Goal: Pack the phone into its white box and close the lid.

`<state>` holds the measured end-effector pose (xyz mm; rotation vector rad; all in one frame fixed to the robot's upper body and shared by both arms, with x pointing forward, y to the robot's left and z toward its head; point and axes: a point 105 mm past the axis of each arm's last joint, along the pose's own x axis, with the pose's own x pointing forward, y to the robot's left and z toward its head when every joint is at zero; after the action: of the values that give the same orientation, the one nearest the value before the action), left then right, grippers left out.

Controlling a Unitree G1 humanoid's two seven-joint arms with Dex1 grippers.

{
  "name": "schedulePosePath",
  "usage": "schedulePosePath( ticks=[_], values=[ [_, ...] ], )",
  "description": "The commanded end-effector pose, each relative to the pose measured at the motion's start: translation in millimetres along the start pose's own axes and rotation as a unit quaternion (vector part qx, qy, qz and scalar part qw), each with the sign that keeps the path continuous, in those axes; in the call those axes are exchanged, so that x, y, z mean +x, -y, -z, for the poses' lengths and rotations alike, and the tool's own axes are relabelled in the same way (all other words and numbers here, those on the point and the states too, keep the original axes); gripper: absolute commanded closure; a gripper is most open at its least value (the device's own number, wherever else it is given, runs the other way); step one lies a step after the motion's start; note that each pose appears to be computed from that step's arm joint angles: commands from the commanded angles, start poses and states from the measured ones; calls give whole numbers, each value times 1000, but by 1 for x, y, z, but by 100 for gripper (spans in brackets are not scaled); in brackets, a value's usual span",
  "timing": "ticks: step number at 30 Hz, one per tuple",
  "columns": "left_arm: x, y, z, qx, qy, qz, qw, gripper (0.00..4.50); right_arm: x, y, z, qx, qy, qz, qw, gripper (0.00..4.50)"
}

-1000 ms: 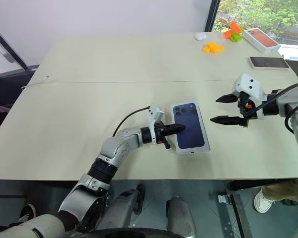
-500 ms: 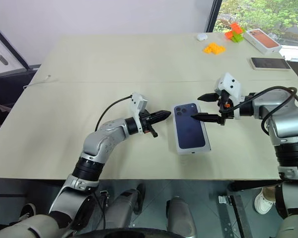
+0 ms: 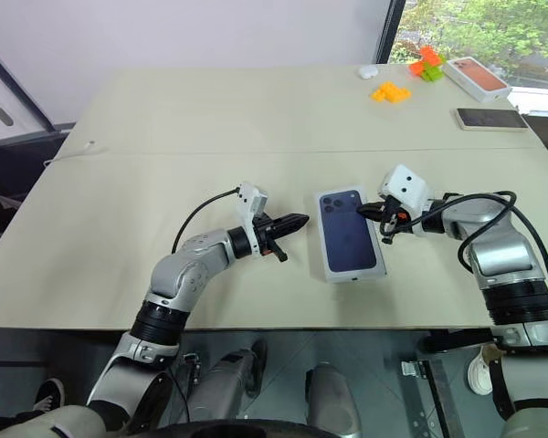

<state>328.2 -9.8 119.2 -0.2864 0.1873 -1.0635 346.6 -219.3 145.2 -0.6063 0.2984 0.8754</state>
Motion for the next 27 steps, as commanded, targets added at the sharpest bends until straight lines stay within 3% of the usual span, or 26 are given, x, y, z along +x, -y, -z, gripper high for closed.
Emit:
schedulePosePath(
  ticks=[1,6,9,12,15,19,27],
  values=[
    [2,9,-12,17,14,17,1000,450,-2,-2,17,-17,-40,-3,999,447],
    [0,6,-10,15,11,11,1000,450,3,-8,26,-37,-53,-9,998,447],
    [-1,4,-7,10,6,5,1000,450,1,-6,16,-23,-34,-14,999,447],
    [0,2,1,1,-9,-2,1000,450,-7,4,0,-17,-10,-10,1000,447],
    [8,4,13,0,-37,-9,999,450,-28,26,-7,-34,-27,9,999,447],
    [18,4,25,12,-71,-19,997,450,-37,38,-3,-53,-51,21,997,447],
    [29,6,37,41,-107,-4,993,450,-31,20,15,-68,-87,-16,994,447]
  ],
)
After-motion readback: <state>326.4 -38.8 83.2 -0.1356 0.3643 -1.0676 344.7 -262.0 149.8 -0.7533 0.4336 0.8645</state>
